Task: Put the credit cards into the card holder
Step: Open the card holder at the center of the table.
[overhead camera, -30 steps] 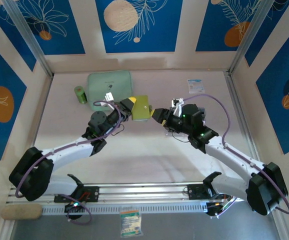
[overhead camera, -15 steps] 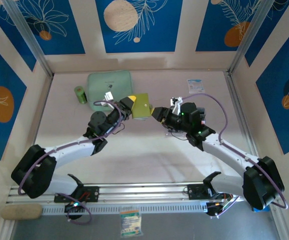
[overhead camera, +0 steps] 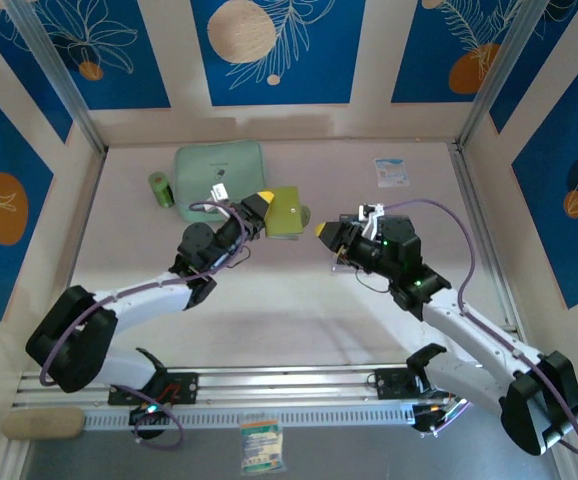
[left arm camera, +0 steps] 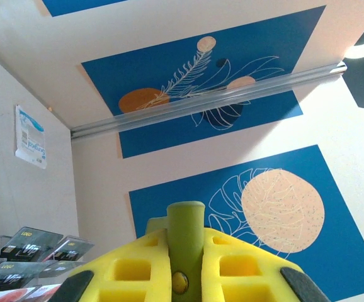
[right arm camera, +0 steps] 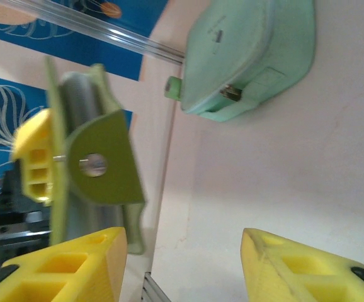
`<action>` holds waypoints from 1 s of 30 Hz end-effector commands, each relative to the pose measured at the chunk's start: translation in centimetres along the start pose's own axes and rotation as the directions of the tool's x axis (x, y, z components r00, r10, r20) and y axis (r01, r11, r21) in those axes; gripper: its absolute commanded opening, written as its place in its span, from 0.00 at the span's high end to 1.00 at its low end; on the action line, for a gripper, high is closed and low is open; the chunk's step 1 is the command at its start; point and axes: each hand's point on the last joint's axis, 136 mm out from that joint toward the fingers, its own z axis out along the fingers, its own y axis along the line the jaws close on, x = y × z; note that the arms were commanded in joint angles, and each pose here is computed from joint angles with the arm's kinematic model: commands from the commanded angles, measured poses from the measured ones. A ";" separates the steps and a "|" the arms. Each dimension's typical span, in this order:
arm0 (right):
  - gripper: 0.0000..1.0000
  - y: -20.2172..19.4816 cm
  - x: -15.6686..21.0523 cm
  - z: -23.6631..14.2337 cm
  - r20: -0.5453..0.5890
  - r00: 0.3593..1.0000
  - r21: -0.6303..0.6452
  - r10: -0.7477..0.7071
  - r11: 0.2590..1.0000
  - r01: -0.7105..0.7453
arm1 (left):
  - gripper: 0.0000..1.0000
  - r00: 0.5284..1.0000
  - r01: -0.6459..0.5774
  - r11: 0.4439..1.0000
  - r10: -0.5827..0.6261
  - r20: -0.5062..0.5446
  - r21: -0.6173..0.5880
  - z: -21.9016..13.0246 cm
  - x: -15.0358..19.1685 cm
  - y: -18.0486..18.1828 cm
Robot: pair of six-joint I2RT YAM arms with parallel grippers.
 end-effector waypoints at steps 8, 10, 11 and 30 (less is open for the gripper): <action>0.41 3.7 -0.8 1.1 -0.020 0.996 -0.033 -0.082 0.996 0.081 | 1.00 1.000 0.014 0.996 -0.013 -0.010 0.088 0.5 0.0 -2.2; 0.41 3.5 -0.9 1.9 -0.024 0.997 -0.024 -0.079 0.997 0.079 | 1.00 1.000 0.013 0.996 -0.012 -0.012 0.090 0.5 0.0 -2.3; 0.41 3.3 -1.0 2.3 -0.025 0.997 -0.018 -0.076 0.997 0.075 | 1.00 1.000 0.013 0.996 -0.012 -0.011 0.092 0.5 0.0 -2.4; 0.55 0.2 -0.9 3.6 -0.047 0.999 -0.017 -0.021 1.000 0.020 | 1.00 1.000 0.026 0.992 -0.024 -0.014 0.122 0.8 0.1 -3.2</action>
